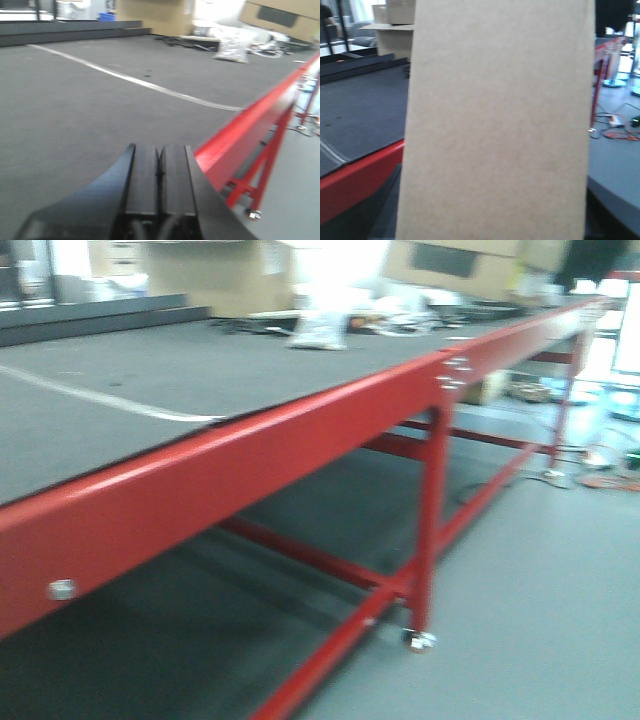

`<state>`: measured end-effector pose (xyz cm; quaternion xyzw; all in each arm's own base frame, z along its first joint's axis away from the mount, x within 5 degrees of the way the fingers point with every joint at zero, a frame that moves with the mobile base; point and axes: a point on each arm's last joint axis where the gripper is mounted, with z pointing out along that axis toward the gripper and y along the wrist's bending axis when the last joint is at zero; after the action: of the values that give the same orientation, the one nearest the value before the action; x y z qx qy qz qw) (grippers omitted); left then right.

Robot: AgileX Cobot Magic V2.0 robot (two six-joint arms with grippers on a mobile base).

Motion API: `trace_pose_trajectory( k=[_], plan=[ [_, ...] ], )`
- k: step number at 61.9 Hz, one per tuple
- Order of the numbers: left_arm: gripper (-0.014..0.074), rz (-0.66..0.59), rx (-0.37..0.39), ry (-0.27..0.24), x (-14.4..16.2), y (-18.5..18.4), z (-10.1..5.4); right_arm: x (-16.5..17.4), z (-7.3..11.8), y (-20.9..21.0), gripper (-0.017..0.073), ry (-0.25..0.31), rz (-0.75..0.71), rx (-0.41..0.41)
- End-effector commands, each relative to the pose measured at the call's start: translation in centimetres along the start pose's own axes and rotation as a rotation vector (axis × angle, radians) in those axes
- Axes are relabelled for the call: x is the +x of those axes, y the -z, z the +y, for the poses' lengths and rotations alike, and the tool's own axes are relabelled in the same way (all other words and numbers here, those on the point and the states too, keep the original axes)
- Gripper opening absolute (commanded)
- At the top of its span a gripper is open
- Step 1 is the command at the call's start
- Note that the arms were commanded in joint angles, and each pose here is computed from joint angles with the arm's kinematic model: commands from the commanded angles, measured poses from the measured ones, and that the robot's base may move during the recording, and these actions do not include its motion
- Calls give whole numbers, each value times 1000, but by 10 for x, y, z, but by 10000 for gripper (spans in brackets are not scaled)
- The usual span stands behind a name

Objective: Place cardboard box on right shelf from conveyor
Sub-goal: 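Drive away from the conveyor holding the box in the right gripper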

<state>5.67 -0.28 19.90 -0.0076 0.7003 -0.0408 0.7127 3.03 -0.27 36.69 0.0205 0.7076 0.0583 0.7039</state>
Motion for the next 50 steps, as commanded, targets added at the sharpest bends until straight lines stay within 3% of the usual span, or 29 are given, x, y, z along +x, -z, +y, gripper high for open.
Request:
trace_pose_trajectory(
  k=[1,50],
  plan=[
    [-119,-104,-3,11,-10,1,0,-17,2,2,214,22,-119,-10],
    [-119,-104,-1,11,-10,1,0,-17,2,2,214,22,-119,-10]
  ],
)
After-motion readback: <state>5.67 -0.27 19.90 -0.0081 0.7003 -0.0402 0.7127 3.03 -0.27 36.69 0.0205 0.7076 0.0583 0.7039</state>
